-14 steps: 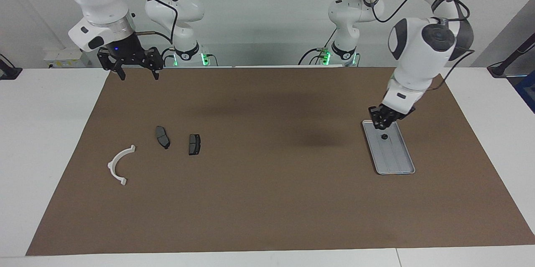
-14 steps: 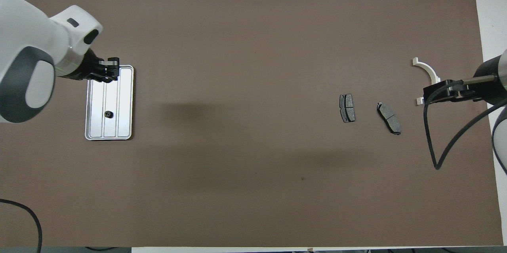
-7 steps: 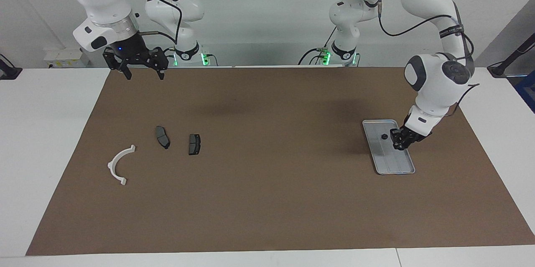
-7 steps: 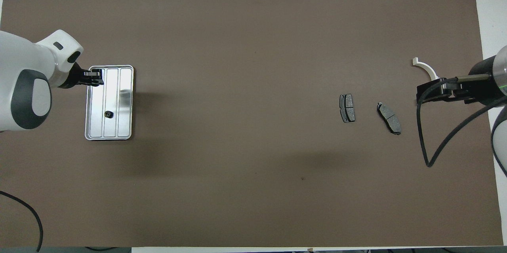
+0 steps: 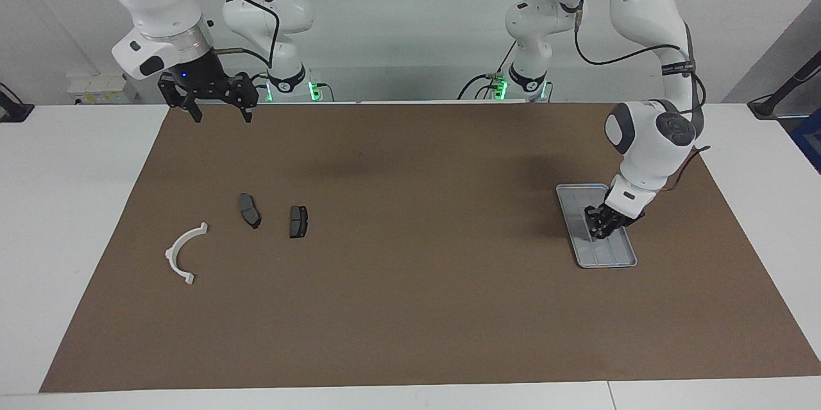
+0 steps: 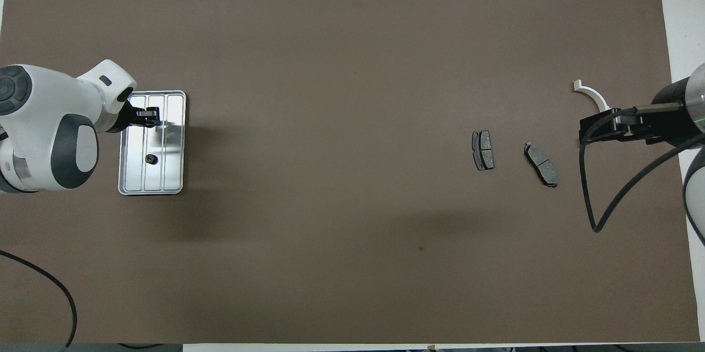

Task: Pick bearing gear from pile to tray
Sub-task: 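Lower the ring into the tray and open the left gripper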

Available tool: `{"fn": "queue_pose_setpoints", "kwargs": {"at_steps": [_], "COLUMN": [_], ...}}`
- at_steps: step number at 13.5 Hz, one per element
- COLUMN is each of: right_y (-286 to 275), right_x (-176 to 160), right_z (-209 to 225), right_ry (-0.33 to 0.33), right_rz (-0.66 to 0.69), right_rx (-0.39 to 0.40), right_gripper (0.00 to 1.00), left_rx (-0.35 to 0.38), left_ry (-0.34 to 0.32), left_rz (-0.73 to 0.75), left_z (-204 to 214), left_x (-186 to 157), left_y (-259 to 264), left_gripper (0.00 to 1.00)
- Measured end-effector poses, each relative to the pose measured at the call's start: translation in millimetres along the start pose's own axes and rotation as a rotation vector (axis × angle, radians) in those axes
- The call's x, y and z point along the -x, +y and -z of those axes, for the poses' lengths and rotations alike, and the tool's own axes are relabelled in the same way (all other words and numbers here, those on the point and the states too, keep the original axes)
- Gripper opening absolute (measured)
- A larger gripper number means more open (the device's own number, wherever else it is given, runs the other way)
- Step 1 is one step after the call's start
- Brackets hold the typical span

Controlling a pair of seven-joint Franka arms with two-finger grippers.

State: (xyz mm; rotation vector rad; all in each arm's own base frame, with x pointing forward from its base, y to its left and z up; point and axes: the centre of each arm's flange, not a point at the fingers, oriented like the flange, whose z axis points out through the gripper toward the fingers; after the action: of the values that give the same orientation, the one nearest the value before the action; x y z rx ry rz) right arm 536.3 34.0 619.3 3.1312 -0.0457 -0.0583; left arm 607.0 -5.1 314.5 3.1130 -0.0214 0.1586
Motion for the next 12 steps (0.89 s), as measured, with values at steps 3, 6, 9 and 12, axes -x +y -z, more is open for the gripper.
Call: {"fn": "queue_pose_setpoints", "kwargs": {"at_steps": [3,6,9,12], "right_y": [0.2,0.7,2.1,3.7], "right_x": [0.0,-3.1,-6.8,-7.1], "right_z": [-0.3,1.3,-0.5,-2.6], "right_ry": [-0.001,0.025,0.043,0.04], "right_rz": [0.0,-0.002,-0.004,-0.007], "right_rx": [0.0,-0.002,-0.004,-0.004], "right_gripper": [1.0,1.0,1.0,1.0], "left_rx": [0.001,0.001,0.001,0.001], "left_ry": [-0.004,-0.005,-0.009,-0.012], "left_rz": [0.0,0.004,0.005,0.004], "left_z": [-9.1,-10.2,-12.1,-14.1], "left_x": [7.1,8.0,9.8,11.5], "left_y": [0.1,-2.1,-3.3,-3.0], "left_gripper": [0.35,0.35,0.41,0.59]}}
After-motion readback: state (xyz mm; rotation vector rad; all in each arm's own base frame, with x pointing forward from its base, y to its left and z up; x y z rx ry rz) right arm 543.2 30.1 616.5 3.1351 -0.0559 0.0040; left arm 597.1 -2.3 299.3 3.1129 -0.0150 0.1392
